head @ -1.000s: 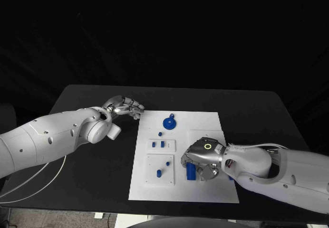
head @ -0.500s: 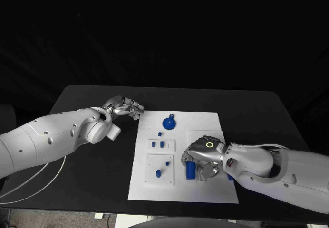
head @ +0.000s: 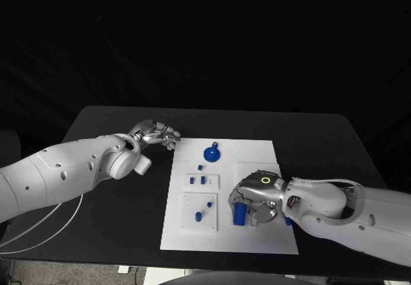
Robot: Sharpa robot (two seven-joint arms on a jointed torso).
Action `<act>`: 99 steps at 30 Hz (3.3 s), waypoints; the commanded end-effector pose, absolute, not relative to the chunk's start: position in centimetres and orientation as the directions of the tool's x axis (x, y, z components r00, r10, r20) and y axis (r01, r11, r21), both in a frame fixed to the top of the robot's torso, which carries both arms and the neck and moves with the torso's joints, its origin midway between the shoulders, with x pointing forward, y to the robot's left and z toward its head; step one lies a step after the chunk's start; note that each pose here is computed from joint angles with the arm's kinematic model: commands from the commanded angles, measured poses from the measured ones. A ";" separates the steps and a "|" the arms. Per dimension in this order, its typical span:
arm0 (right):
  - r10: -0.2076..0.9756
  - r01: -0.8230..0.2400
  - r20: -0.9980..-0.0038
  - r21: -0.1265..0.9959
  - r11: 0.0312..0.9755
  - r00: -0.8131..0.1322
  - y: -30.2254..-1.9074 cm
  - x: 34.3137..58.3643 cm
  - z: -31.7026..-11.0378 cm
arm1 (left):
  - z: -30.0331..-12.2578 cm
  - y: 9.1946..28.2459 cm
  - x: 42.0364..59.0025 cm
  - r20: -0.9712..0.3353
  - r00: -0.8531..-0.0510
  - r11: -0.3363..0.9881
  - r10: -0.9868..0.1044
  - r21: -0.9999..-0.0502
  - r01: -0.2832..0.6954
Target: Assemble the parts on the task board
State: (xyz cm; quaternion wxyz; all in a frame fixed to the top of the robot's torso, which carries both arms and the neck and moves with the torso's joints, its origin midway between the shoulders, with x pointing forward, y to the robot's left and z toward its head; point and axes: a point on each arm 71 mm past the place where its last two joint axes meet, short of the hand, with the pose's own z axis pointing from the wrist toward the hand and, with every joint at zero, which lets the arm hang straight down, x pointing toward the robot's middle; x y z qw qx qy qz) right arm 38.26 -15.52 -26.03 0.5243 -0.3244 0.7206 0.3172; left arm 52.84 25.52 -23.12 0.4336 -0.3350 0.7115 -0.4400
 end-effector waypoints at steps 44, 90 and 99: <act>-0.065 -0.740 -0.911 0.286 0.609 -0.407 -16.5 38.8 -25.1 | -23.2 25.2 52.8 -0.308 -0.417 0.379 -0.856 -0.920 -0.100; -0.210 -0.792 -0.924 0.138 0.594 -0.319 -14.7 39.6 -26.2 | -23.2 25.4 52.8 -0.285 -0.418 0.364 -0.862 -0.923 -0.121; -0.216 -0.796 -0.923 0.137 0.589 -0.318 -14.5 39.5 -26.5 | -23.2 25.4 52.8 -0.290 -0.413 0.366 -0.863 -0.923 -0.117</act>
